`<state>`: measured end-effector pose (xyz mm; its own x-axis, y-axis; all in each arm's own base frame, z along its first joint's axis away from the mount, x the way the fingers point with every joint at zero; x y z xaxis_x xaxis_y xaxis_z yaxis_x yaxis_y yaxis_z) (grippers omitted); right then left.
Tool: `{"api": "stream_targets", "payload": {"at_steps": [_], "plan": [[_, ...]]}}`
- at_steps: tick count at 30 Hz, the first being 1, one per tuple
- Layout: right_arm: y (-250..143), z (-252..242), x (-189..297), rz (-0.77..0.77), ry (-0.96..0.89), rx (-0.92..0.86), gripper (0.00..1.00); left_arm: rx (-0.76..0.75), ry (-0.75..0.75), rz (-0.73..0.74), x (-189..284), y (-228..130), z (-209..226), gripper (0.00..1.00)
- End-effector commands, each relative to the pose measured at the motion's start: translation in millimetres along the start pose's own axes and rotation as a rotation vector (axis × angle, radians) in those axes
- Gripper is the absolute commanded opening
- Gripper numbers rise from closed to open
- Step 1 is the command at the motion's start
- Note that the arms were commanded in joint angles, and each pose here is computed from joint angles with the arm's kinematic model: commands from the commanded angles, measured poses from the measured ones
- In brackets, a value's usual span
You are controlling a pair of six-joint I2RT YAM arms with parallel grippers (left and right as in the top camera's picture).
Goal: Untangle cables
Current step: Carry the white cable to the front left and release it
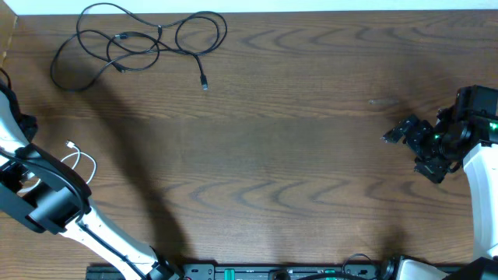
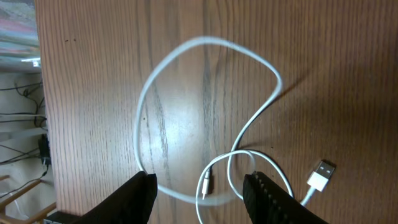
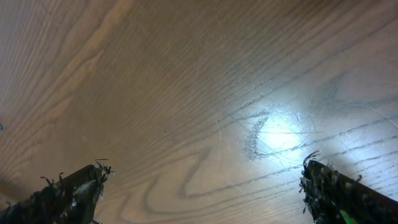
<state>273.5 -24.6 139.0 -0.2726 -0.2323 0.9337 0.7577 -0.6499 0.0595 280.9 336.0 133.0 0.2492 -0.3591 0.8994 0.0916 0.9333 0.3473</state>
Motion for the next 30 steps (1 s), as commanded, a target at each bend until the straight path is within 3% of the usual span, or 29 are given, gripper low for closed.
{"api": "stream_targets", "payload": {"at_steps": [1, 6, 9, 13, 15, 19, 25, 30], "plan": [[-3, 3, -1, 0.011, 0.004, 0.02, 0.99, 0.02, 0.017, -0.008, 0, 5, 10, 0.51], [-3, 3, -1, 0.009, 0.005, 0.02, 0.99, 0.036, -0.064, -0.004, 12, 7, 2, 0.51], [-3, 3, -1, 0.01, 0.004, 0.02, 0.99, -0.066, -0.295, 0.061, 27, -1, -34, 0.49], [-1, 4, -1, 0.003, 0.007, 0.022, 0.99, -0.329, -0.788, 0.159, 75, -28, -105, 0.49], [0, 4, -1, 0.0, 0.009, 0.023, 0.99, -0.406, -0.94, 0.147, 99, -37, -130, 0.49], [0, 4, -1, -0.002, 0.01, 0.023, 0.99, -0.441, -0.9, -0.004, 108, -34, -152, 0.53], [-1, 4, -1, 0.003, 0.008, 0.022, 0.99, -0.412, -0.668, -0.302, 100, -9, -173, 0.58], [-4, 2, -1, 0.015, 0.001, 0.018, 0.99, -0.385, -0.698, -0.369, 91, 1, -199, 0.57]]}}
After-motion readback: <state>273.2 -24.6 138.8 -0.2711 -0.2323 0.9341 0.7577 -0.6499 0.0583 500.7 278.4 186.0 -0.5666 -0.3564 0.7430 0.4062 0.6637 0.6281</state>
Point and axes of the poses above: each gripper's point midway between its finger pads, its own x axis back along the fingers, its own z axis along the line the jaws close on, y = z × x, the point moved 1 cm from there along x, back along the fingers, and after that the axes turned 3 degrees about x, right-handed, at the moved point
